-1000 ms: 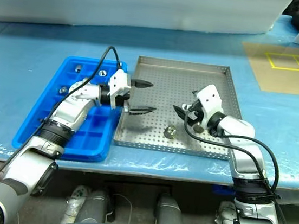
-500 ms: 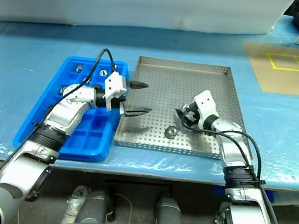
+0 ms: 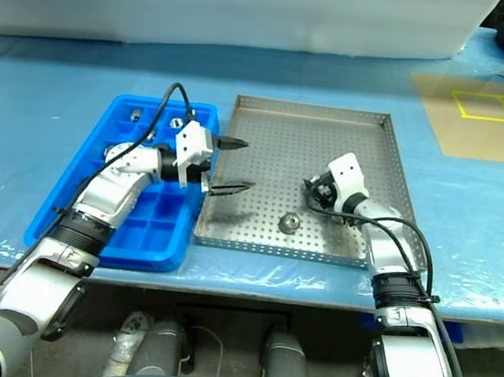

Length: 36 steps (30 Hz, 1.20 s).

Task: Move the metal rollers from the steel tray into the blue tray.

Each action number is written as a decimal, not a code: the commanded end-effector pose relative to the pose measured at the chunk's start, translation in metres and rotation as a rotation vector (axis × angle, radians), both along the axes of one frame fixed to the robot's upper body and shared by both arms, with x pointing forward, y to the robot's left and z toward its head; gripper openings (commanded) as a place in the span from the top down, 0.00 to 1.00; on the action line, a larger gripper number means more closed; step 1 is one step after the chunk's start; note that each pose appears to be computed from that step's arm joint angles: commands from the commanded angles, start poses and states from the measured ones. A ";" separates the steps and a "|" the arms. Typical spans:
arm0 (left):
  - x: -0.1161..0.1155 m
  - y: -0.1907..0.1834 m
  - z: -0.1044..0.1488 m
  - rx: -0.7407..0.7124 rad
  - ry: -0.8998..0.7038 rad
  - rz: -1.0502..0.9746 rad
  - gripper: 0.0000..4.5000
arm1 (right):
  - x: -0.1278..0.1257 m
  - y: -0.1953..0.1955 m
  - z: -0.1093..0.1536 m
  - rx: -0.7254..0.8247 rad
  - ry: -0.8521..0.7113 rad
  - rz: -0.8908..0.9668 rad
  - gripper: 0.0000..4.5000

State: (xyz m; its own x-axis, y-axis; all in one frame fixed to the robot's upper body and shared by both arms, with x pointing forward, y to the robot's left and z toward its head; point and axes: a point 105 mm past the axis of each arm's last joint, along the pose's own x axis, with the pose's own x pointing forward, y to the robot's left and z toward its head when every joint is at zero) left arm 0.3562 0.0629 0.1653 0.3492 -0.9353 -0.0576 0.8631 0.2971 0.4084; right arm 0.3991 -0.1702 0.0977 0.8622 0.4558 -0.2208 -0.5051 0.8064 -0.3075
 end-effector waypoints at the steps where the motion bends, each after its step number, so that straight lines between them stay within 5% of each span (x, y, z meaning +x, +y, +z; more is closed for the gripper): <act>1: 0.000 -0.001 0.013 -0.012 -0.049 -0.005 0.01 | 0.001 -0.003 -0.003 0.001 0.000 -0.023 0.52; 5: -0.002 -0.001 0.012 -0.001 -0.051 -0.016 0.01 | -0.004 0.002 -0.006 0.014 0.010 0.006 0.82; 6: -0.002 -0.001 0.012 -0.002 -0.052 -0.015 0.01 | -0.003 0.001 -0.006 0.007 0.006 -0.004 0.83; 15: 0.001 0.001 0.016 0.005 -0.065 -0.008 0.01 | -0.004 0.008 -0.001 0.017 -0.016 0.017 0.83; 28: 0.002 -0.002 0.015 -0.012 -0.065 0.001 0.01 | -0.002 0.028 0.075 0.150 -0.188 0.051 0.83; 36: 0.002 -0.003 0.012 -0.016 -0.060 0.005 0.01 | -0.006 0.026 0.080 0.184 -0.181 0.031 0.83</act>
State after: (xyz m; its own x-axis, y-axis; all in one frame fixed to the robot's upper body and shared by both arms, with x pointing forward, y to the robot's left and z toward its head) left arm 0.3584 0.0597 0.1682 0.3527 -0.9341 -0.0555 0.8548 0.2975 0.4252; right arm 0.3950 -0.1404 0.1564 0.8578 0.5110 -0.0544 -0.5072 0.8248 -0.2497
